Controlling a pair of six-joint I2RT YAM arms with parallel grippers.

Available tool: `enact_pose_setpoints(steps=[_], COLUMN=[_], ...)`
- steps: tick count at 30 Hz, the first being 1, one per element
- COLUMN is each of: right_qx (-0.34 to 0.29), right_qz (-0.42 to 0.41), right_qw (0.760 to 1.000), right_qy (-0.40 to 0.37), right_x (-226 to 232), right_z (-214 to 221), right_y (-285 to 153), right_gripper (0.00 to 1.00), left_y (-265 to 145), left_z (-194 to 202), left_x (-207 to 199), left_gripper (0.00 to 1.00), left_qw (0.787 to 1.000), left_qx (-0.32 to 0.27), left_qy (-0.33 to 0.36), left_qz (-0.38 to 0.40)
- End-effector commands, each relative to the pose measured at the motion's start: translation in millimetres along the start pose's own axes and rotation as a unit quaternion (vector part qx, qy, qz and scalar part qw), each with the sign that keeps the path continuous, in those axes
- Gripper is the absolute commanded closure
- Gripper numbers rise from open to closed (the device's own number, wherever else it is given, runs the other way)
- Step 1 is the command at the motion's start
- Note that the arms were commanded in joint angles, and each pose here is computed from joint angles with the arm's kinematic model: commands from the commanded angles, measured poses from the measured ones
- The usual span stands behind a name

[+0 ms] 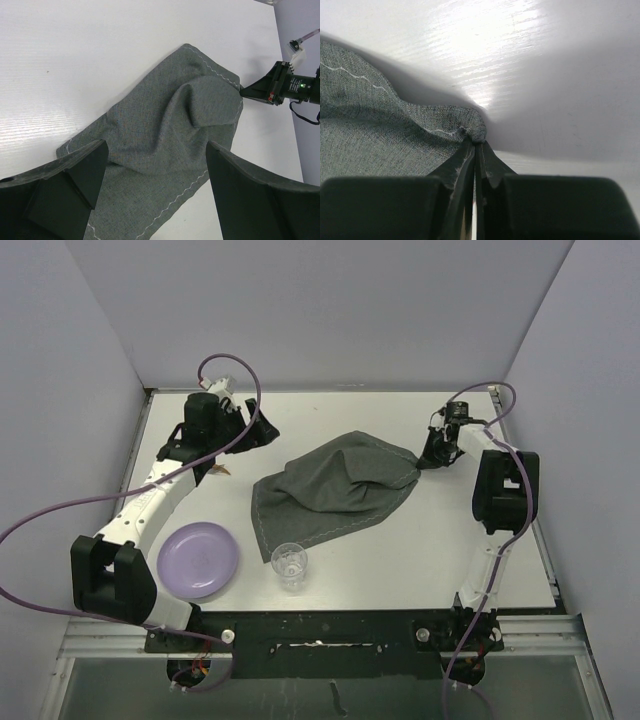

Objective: Set the dinner table for one person
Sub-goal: Flatten out the napkin at the center of the board.

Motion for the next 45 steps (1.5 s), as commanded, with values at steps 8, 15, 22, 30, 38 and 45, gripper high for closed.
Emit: enact_pose_setpoints(steps=[8, 15, 22, 30, 38, 45], right_qx=[-0.201, -0.292, -0.32, -0.238, -0.156, -0.209], right_qz=[0.107, 0.147, 0.185, 0.256, 0.26, 0.222], right_qw=[0.957, 0.916, 0.888, 0.9, 0.925, 0.919], right_qy=[-0.179, -0.232, -0.272, -0.26, -0.227, -0.248], right_x=[93.1, 125.7, 140.9, 110.6, 81.9, 111.1], right_z=[-81.9, -111.7, -119.3, -118.2, -88.0, -104.5], right_y=[-145.8, -203.4, -216.1, -159.2, -104.7, -138.0], right_gripper=[1.0, 1.0, 1.0, 1.0, 1.0, 1.0], left_y=[28.5, 41.5, 76.2, 119.8, 173.1, 172.5], left_z=[-0.8, -0.9, -9.4, -22.6, -24.9, -24.2], left_x=[9.4, 13.5, 34.1, 48.3, 65.0, 64.5], left_gripper=[0.21, 0.21, 0.21, 0.21, 0.22, 0.24], left_qw=[1.0, 1.0, 0.999, 0.998, 0.992, 0.991], left_qx=[0.015, 0.02, 0.037, 0.051, 0.086, 0.089], left_qy=[0.007, 0.01, -0.009, -0.047, -0.09, -0.098], left_qz=[-0.01, -0.012, -0.031, -0.013, -0.013, -0.015])
Point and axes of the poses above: each gripper's point midway between its finger pads, its own y axis out along the fingers, its own x axis along the line the jaws close on, z = x × y, the point moved 7 cm from there along -y, back along the fingers, and after that the axes turned 6 degrees about -y, right-handed, at the moved point
